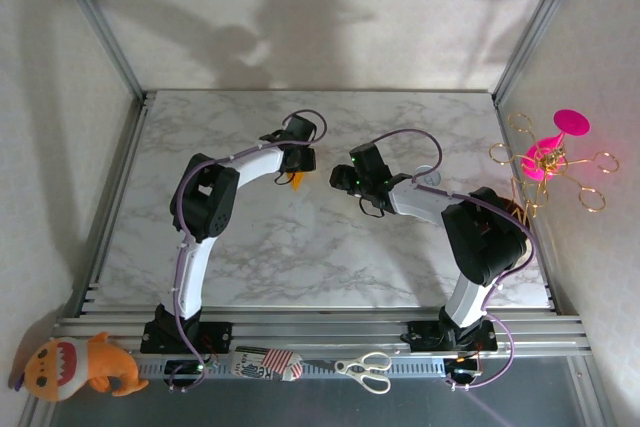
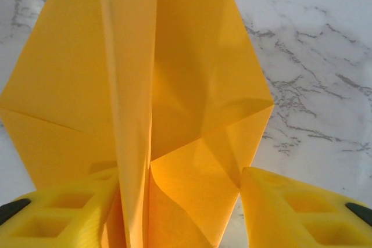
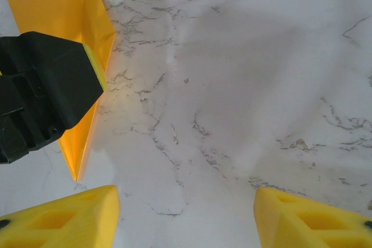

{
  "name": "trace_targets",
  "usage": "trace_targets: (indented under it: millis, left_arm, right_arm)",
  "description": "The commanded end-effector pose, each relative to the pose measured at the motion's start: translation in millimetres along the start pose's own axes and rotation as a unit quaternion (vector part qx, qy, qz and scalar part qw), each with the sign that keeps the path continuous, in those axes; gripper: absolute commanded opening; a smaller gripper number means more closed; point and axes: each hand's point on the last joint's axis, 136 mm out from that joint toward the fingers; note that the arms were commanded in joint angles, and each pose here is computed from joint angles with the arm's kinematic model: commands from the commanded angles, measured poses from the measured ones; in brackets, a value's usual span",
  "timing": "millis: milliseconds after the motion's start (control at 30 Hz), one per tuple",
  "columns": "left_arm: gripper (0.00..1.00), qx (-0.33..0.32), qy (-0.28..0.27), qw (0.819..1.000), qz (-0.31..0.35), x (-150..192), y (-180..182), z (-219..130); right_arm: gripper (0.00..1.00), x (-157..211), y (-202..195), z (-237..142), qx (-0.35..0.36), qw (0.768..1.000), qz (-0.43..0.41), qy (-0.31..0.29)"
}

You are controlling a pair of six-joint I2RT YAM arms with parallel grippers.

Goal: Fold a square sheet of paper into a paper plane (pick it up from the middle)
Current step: Move the paper plane to the top-center of the table.

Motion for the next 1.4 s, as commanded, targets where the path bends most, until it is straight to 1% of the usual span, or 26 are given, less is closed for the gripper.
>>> trace_targets:
  millis: [0,367,467,567,633,767,900,1000,1167,1267,1367]
  left_arm:
    - [0.52,-0.037,0.044,0.998,0.02,24,18,18]
    - [0.5,-0.04,0.061,0.997,0.031,33,19,30]
    - [0.5,-0.038,0.059,0.997,0.042,28,17,31]
    - [0.49,-0.034,0.05,0.997,0.046,18,12,25]
    - [0.49,-0.03,0.038,0.998,0.042,7,9,14]
    - [0.5,-0.017,0.002,1.0,0.019,-22,1,-22]
    - [0.56,-0.013,-0.038,0.999,-0.003,-46,0,-56]
    - [0.59,-0.009,-0.051,0.999,-0.012,-52,0,-69]
    - [0.61,-0.008,-0.067,0.998,-0.018,-61,1,-87]
    - [0.61,-0.002,-0.087,0.996,-0.024,-70,3,-107]
    - [0.66,0.001,-0.128,0.991,-0.042,-82,14,-139]
  right_arm:
    - [0.63,-4,3,1,0.002,1.0,-0.003,0.0]
    - [0.63,-3,2,1,0.004,1.0,-0.003,0.002]
    - [0.63,-3,1,1,0.004,1.0,-0.003,0.001]
    - [0.63,-4,2,1,0.004,1.0,-0.002,0.001]
    - [0.63,-4,2,1,0.004,1.0,-0.001,0.001]
    - [0.63,-5,3,0,0.003,1.0,-0.001,-0.002]
    - [0.63,-5,2,0,0.005,1.0,0.002,-0.002]
    - [0.63,-6,3,0,0.003,1.0,0.003,-0.002]
    - [0.64,-6,4,-1,0.003,1.0,0.003,-0.003]
    - [0.64,-8,5,-4,0.002,1.0,0.0,-0.005]
    - [0.67,-16,7,-11,0.003,1.0,-0.011,-0.021]
Point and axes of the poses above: each hand's point on the last joint's axis, 136 mm out from that joint toward the fingers, its own z axis out along the fingers, its own y axis along the line the jaws close on, x = y × z, and after that the axes turned 7 degrees about z, right-handed
